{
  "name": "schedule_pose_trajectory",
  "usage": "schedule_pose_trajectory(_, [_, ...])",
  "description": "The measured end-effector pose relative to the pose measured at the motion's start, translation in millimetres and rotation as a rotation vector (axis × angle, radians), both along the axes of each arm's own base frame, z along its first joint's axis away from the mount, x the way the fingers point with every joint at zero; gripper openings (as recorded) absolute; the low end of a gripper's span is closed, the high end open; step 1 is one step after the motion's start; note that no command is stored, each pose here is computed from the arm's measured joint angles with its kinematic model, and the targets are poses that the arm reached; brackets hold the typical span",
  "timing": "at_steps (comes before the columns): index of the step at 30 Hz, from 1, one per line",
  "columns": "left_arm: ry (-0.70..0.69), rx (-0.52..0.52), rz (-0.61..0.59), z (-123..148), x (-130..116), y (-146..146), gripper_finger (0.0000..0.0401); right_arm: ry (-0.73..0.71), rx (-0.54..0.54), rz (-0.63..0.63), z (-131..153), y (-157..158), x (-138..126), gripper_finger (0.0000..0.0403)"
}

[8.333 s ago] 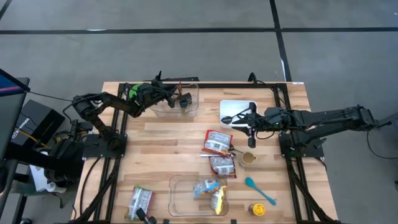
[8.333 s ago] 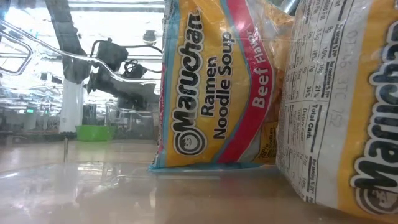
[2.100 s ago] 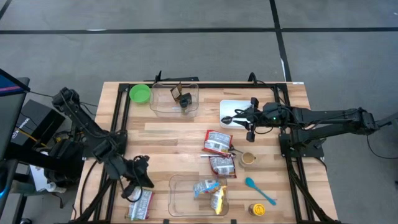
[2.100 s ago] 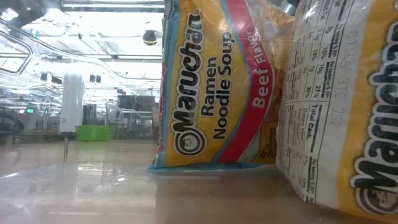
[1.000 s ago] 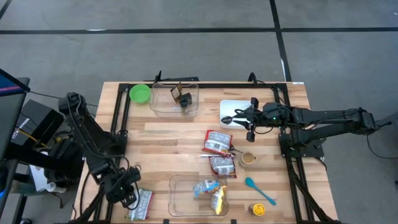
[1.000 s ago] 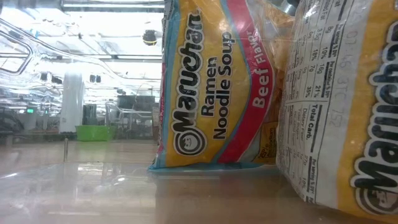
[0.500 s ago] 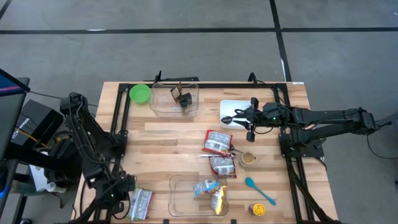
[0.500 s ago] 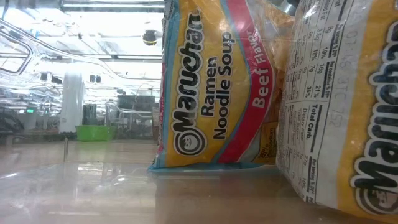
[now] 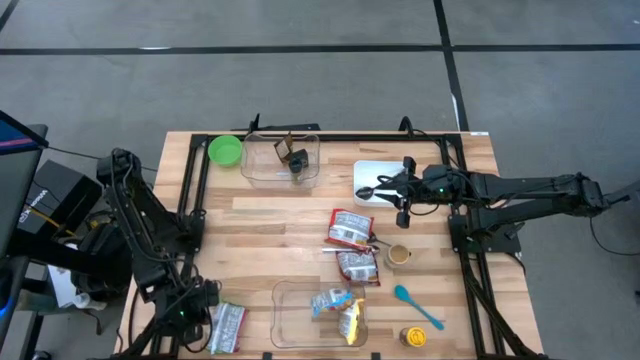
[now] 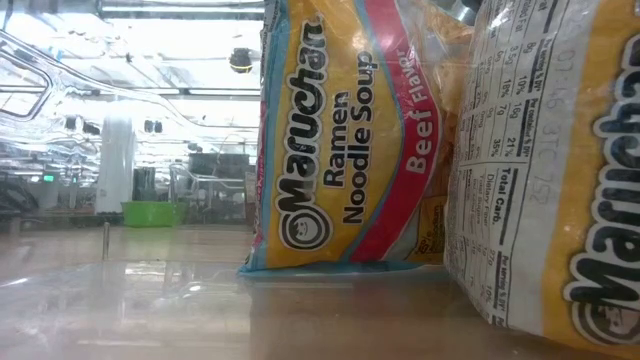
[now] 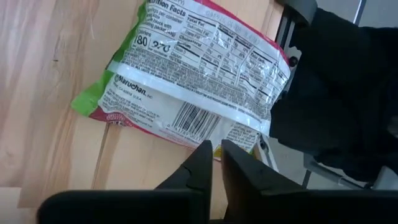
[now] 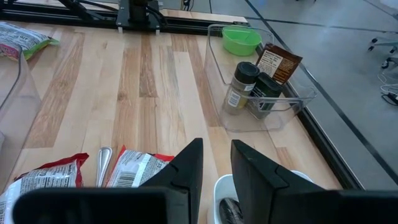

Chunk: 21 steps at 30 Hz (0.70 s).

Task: Pick & Place Food Item
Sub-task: Put the green noodle pack into the bottom transparent bin

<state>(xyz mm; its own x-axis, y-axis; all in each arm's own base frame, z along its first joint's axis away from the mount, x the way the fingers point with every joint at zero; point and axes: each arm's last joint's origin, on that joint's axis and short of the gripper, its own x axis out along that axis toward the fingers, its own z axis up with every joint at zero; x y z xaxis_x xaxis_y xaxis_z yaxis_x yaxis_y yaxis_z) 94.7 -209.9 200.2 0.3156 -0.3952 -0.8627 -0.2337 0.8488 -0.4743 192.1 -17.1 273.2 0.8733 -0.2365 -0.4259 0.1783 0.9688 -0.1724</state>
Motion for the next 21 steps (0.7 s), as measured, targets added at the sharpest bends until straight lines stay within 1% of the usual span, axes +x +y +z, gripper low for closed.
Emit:
schedule_pose_trajectory(7, [-0.022,0.009,0.013,0.1,0.7,0.3,0.0098,0.000,0.000,0.000,0.0,0.0,0.0,0.0077])
schedule_pose_trajectory(12, [-0.094,0.039,-0.006,0.9,2.5,0.3,0.0136,0.000,0.000,0.000,0.0,0.0,0.0,0.0077])
schedule_pose_trajectory(15, [-0.162,0.071,0.005,1.7,4.5,1.0,0.0147,0.000,0.000,0.000,0.0,0.0,0.0,0.0077])
schedule_pose_trajectory(17, [-0.176,0.077,0.028,2.2,7.7,2.7,0.0149,0.000,0.000,0.000,0.0,0.0,0.0,0.0077])
schedule_pose_trajectory(19, [-0.164,0.064,0.056,2.3,11.9,4.4,0.0147,0.000,0.000,0.000,0.0,0.0,0.0,0.0077])
schedule_pose_trajectory(21, [-0.147,0.026,0.064,3.5,16.2,4.1,0.0142,0.000,0.000,0.000,0.0,0.0,0.0,0.0077])
